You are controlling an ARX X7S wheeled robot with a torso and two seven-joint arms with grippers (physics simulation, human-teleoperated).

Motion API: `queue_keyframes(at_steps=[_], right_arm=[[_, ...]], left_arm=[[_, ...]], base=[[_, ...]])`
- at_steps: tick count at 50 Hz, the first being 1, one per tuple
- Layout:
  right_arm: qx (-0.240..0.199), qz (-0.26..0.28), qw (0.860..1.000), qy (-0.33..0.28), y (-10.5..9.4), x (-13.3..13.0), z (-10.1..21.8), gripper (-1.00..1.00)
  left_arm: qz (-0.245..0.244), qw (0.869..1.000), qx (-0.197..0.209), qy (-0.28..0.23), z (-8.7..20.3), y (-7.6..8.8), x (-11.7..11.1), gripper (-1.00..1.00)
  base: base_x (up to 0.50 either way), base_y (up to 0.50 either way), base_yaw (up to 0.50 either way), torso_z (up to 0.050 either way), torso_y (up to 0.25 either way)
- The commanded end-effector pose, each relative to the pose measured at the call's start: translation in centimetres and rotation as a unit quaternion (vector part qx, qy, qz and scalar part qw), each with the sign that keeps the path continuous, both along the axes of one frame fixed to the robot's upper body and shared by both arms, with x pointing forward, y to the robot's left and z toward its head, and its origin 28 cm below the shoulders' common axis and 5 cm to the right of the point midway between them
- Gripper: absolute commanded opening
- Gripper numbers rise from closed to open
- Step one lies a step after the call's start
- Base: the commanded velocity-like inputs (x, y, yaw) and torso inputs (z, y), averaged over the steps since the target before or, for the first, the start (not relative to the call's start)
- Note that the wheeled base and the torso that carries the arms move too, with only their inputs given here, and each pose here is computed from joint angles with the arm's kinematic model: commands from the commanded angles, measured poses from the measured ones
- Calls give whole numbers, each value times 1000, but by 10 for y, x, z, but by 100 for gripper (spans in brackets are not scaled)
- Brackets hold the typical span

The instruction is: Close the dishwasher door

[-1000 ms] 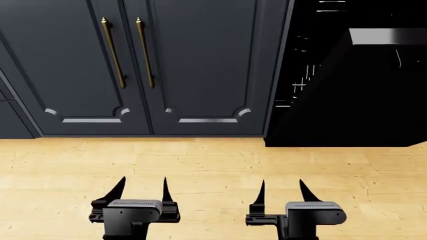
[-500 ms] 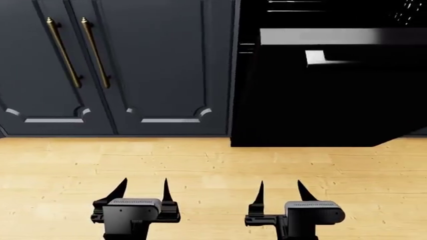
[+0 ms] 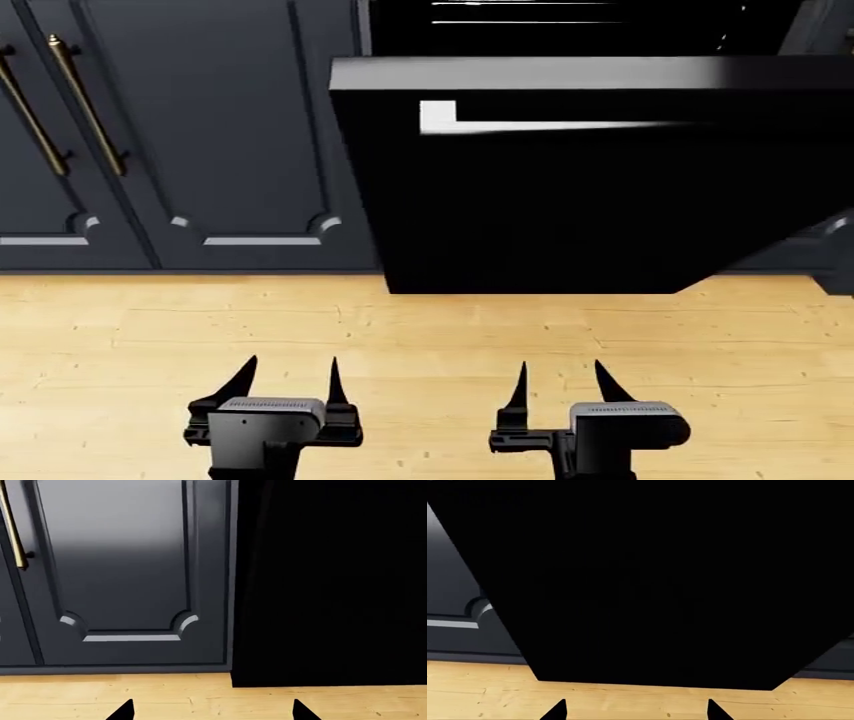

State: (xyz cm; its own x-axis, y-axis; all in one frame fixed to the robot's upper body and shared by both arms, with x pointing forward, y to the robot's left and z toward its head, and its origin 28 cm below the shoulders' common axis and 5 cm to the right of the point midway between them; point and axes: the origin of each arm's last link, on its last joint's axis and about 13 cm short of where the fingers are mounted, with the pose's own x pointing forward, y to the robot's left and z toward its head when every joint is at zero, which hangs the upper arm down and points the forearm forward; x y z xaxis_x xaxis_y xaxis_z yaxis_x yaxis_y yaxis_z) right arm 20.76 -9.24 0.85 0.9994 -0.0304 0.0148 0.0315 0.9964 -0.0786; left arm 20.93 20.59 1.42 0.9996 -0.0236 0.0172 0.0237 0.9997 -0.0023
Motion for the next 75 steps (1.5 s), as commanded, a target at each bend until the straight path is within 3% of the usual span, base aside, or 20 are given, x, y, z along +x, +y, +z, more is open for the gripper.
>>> queue_keyframes(at_steps=[1,34,52,75], right_arm=[[1,0,1000,-1,0,0,0,100],[-3,0,1000,-7,0,0,1,100],[-14,12,1000,-14,1,-2,1,100],[-12,10,1000,-16,1,-2,1,100]], left_arm=[[-1,1000,1,-1,0,0,0,100],[2,1000,2,-2,0,0,-1,100],[1,1000,6,1,0,0,0,100],[4,1000,-1,-7,0,1,0,100]], base=[[0,-500,0,0,0],[0,-500,0,0,0],[0,0,0,0,0],[500,0,0,0,0]])
